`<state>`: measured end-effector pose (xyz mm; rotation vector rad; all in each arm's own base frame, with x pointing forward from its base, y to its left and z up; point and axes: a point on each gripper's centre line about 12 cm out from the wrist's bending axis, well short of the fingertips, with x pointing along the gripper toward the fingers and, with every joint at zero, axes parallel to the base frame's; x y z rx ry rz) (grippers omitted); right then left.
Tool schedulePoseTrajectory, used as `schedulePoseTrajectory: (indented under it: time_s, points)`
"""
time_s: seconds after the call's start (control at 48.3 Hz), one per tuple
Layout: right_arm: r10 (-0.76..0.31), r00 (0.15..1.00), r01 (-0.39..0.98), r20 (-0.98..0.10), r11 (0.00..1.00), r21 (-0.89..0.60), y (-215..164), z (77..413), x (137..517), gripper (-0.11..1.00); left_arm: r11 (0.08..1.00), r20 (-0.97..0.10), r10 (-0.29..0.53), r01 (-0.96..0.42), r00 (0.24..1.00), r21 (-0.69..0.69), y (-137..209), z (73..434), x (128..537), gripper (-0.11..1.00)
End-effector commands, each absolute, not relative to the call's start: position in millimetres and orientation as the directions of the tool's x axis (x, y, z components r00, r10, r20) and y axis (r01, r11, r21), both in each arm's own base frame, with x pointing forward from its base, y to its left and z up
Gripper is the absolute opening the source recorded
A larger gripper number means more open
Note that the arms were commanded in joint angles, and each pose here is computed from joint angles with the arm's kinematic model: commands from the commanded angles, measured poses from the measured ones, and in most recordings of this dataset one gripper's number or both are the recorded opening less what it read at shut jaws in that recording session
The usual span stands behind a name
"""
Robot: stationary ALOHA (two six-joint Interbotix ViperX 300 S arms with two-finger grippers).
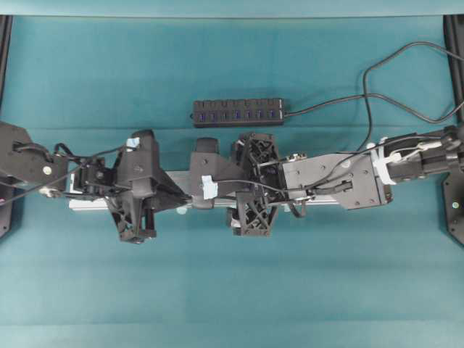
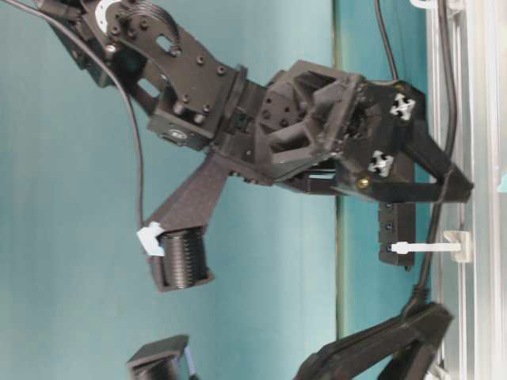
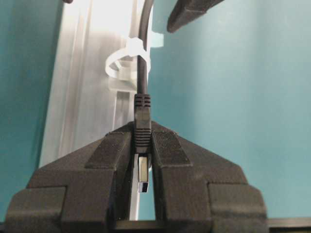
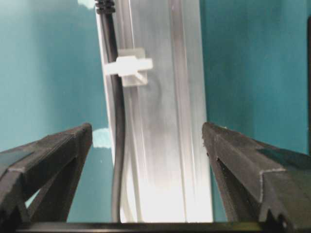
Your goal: Pass the USB cable through three rings with both arms.
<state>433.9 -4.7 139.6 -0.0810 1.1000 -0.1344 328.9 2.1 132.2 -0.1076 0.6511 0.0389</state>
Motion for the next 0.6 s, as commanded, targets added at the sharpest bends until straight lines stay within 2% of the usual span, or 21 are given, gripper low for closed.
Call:
schedulePoseTrajectory:
  time_s: [0.0, 0.29, 0.58]
  points:
    - [-0.145, 0.499, 0.073, -0.854, 0.989, -0.126, -4, 158, 440, 0.68, 0.995, -0.575, 0.001, -0.06, 0.818, -0.084, 2, 149, 329, 0.13]
    - [-0.117, 0.596, 0.065, -0.794, 0.993, -0.097, -3, 168, 457, 0.68, 0.995, -0.506, 0.007, -0.055, 0.862, -0.081, 3, 190, 321, 0.13]
    - [-0.095, 0.707, 0.063, -0.701, 0.995, -0.072, -3, 193, 487, 0.67, 0.994, -0.525, 0.018, -0.071, 0.851, -0.08, 7, 197, 313, 0.13]
